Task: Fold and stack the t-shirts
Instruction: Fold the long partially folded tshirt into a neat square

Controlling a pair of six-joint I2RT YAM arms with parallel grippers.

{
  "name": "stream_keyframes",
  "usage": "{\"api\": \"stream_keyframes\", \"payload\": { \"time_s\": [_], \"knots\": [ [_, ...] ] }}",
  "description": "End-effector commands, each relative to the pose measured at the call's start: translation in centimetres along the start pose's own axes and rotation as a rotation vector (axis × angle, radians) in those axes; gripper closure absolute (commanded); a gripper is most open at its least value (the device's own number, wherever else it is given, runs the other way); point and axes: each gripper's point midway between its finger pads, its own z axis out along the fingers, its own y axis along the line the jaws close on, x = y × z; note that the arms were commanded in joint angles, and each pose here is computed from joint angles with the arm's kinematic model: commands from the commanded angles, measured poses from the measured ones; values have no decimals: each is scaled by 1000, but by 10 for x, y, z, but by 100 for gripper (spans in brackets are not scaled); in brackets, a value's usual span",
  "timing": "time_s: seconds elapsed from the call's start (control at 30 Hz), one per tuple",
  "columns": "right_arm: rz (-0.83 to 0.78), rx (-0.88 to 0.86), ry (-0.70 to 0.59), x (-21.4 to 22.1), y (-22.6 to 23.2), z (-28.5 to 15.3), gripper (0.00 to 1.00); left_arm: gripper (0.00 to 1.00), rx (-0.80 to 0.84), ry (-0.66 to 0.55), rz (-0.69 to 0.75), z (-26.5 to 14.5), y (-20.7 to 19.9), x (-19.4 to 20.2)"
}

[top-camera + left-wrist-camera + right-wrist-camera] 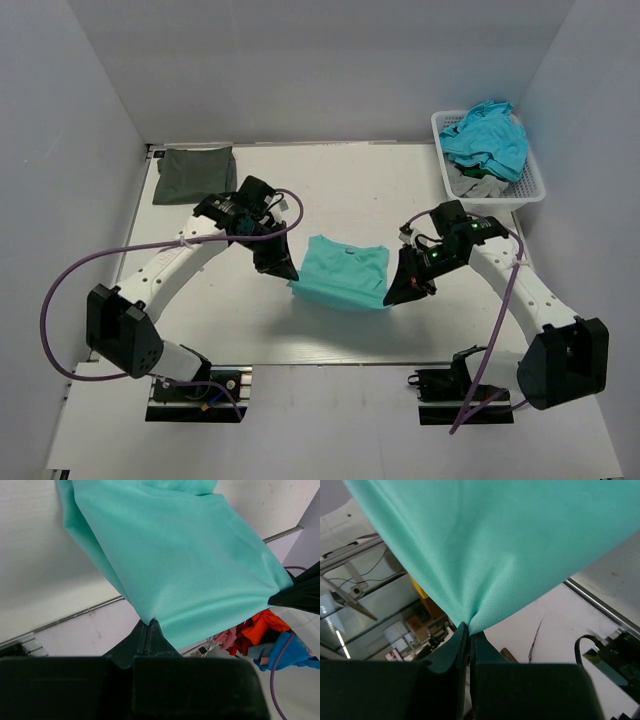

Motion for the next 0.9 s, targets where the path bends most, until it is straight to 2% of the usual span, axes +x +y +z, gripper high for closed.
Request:
{"api": "stream_keyframes", "payload": {
  "time_s": [0.0,0.1,0.23,0.3,0.4,0.53,0.7,0.87],
  "knots": [
    [-45,-119,0,-12,19,-6,100,100,70,-74,22,-5,-17,-24],
    [-9,-236,23,-18,23,-2,100,100,54,-156,8,-9,-17,-43],
    [-12,-258,-27,-39,18,-6,100,100,-18,-242,-13,-10,-21,-79],
    [-43,-269,-62,-50,18,-8,100,100,-47,-243,-42,-2,-16,-91],
    [2,-288,-78,-60,11,-7,100,100,-60,-248,-53,10,-12,-105],
    [55,-301,-93,-72,-7,-3,100,100,-49,-289,-93,19,-13,-132],
    [44,-306,-174,-106,-21,-7,100,100,59,-387,-99,26,-31,-172],
    [57,-287,-223,-128,-34,-10,100,100,90,-339,-105,46,-34,-185]
  ]
}}
